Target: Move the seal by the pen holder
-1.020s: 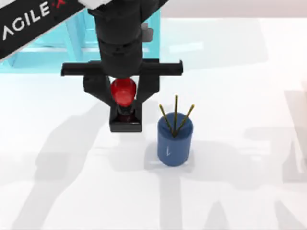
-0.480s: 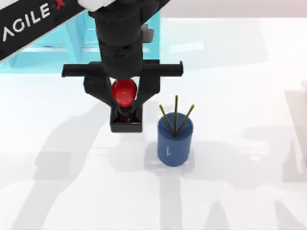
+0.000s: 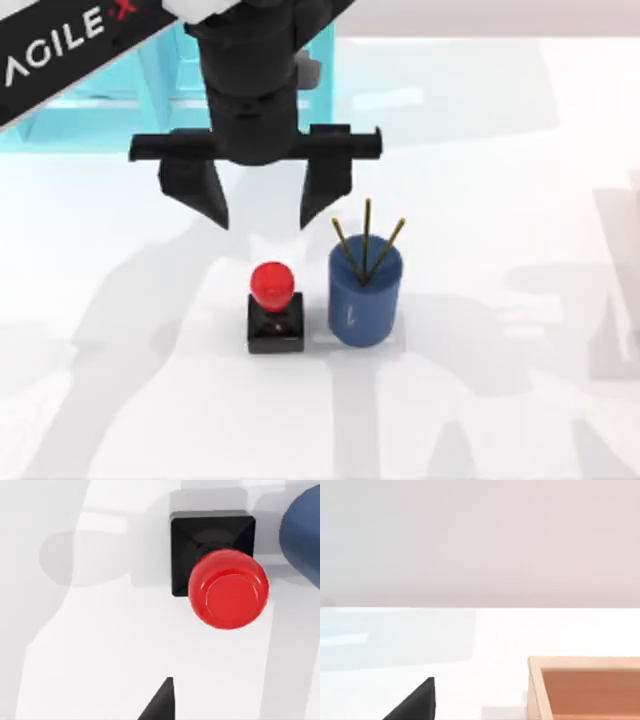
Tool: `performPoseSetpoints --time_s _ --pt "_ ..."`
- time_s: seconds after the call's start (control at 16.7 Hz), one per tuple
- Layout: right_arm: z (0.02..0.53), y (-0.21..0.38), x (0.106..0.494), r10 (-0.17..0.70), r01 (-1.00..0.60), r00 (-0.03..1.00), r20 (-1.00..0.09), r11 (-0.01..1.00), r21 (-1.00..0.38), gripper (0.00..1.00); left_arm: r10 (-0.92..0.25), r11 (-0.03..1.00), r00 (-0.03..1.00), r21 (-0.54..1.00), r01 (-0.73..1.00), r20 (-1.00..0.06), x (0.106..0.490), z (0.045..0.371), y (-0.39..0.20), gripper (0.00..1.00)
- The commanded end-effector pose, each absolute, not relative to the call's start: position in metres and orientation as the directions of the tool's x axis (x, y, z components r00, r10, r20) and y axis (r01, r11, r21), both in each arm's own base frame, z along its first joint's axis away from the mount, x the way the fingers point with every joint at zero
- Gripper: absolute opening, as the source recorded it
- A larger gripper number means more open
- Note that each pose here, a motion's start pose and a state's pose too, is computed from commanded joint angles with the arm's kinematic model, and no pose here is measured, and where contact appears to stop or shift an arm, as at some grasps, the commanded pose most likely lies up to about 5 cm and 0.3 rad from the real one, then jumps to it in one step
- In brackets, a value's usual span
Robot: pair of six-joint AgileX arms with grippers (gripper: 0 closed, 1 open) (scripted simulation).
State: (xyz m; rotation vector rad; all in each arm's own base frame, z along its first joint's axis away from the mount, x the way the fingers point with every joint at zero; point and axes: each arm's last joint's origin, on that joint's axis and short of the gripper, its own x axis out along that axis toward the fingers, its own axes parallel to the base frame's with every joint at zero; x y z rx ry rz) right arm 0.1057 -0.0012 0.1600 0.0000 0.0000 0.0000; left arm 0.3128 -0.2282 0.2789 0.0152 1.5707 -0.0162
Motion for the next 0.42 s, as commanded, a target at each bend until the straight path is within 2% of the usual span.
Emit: performPoseSetpoints --time_s 0.06,0.12,0.42 --pt "0.1600 -0.0012 0.1057 0.000 0.000 1.000 0.000 1.000 0.000 1.00 -0.001 1.000 0.000 -0.001 0.020 -1.000 0.3128 0.2789 -0.2282 0.98" --pt "0.1600 -0.0012 0.1057 0.000 0.000 1.000 0.000 1.000 0.000 1.00 -0.001 1.000 0.000 -0.001 0.020 -1.000 0.3128 0.2789 -0.2282 1.00" --pt "0.1600 -0.0012 0.1057 0.000 0.000 1.000 0.000 1.000 0.000 1.00 -0.001 1.000 0.000 -0.001 0.020 -1.000 0.3128 0.2789 -0.2282 1.00"
